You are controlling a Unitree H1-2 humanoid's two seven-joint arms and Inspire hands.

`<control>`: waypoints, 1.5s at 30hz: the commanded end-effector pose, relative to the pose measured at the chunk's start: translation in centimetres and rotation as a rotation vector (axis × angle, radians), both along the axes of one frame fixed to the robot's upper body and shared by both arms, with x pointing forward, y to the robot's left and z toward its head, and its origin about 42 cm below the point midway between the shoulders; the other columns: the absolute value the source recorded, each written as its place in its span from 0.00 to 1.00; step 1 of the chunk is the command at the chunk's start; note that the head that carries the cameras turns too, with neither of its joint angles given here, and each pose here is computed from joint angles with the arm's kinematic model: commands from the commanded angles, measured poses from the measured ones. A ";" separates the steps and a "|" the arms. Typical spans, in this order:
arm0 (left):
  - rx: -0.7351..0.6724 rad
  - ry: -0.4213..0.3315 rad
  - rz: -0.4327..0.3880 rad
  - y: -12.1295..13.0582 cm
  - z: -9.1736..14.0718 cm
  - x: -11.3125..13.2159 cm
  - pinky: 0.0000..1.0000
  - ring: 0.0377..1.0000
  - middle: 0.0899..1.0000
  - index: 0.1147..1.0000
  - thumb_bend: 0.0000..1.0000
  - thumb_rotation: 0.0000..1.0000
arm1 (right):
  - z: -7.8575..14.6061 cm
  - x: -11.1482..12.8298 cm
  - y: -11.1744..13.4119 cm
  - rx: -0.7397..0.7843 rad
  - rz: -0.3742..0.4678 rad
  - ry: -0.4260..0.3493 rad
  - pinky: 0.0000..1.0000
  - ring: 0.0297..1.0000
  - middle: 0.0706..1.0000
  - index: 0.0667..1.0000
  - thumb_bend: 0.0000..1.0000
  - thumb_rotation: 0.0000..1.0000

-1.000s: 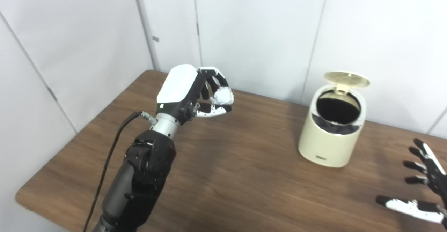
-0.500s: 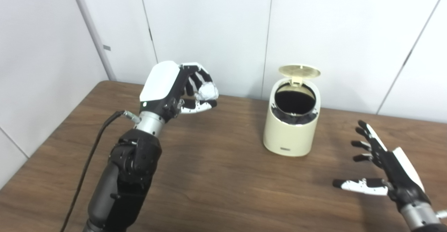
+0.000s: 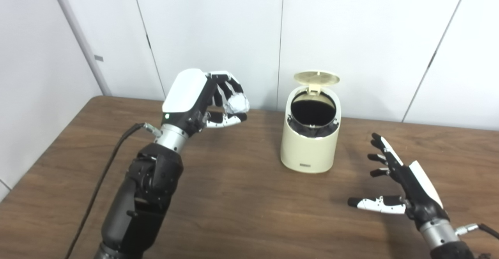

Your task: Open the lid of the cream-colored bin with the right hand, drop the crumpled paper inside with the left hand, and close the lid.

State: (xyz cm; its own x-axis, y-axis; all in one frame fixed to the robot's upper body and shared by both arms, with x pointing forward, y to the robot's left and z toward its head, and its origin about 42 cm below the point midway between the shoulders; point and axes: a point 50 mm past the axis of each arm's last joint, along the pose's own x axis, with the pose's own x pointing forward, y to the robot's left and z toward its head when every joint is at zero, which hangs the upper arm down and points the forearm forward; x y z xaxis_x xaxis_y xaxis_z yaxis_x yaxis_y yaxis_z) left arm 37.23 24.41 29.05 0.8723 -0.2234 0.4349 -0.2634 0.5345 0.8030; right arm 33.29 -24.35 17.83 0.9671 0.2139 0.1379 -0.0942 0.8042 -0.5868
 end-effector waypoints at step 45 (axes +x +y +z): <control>-0.091 -0.119 -0.213 -11.1 1.7 5.2 0.31 0.34 0.44 0.48 0.49 0.00 | 2.0 0.5 1.5 -0.032 0.012 -0.092 0.69 0.84 0.95 0.97 0.80 0.28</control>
